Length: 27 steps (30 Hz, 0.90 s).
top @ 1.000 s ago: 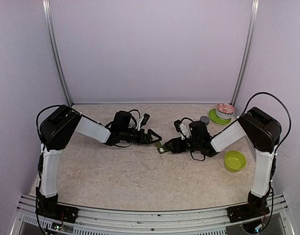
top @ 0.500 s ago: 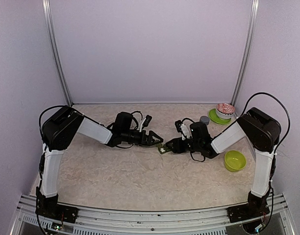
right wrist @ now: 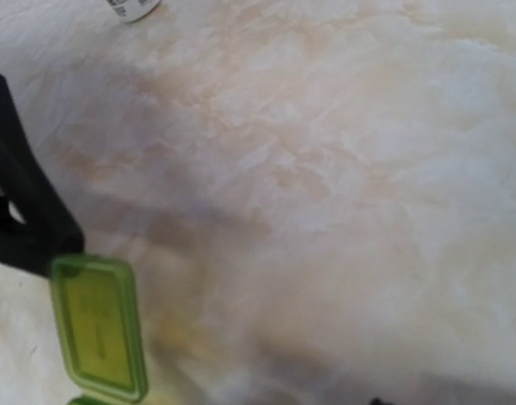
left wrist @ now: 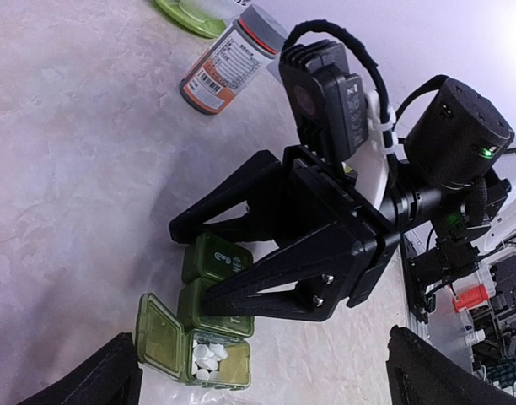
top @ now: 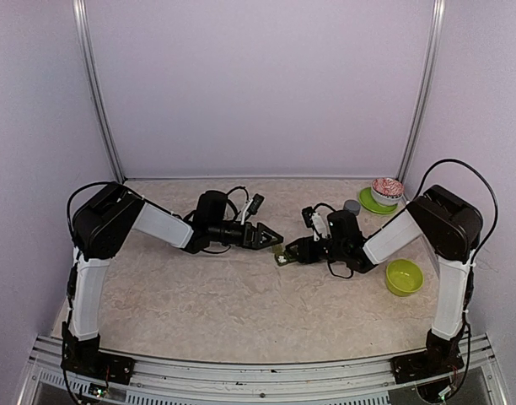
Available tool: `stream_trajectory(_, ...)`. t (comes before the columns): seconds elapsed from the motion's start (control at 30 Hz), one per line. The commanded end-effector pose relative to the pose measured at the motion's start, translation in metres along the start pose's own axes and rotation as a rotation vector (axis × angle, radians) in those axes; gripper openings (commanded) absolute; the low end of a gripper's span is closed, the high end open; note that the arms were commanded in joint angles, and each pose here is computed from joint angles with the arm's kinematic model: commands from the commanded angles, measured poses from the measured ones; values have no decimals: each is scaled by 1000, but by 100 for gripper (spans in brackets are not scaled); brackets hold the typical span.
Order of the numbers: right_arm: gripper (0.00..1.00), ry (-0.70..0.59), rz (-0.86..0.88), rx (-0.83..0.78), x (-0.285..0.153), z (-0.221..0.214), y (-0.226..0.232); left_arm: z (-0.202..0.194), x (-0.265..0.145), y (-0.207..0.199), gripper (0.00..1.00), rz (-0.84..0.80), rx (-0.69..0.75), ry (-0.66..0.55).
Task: Sort the pills into containers
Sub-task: Close the lid of the pill container.
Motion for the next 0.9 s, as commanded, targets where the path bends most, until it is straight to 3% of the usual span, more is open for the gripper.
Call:
stream_trajectory(0.0,54,47,-11,23,3,-17,-6,-14,11,-27,99,-101,51,69)
stream_trajectory(0.87,54,56,-25,49,0,-24,-7,-33,18,-44,99,-119,14,119)
Point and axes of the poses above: each gripper's point midway between its finger pads, its own x axis out along the fingers, its own y axis along the line the jaws close on, z = x × y, the point moved 4 cm from there along -x, back along the fingers, and after that the axes turned 14 degrees about -x, right-handed, at the moved point
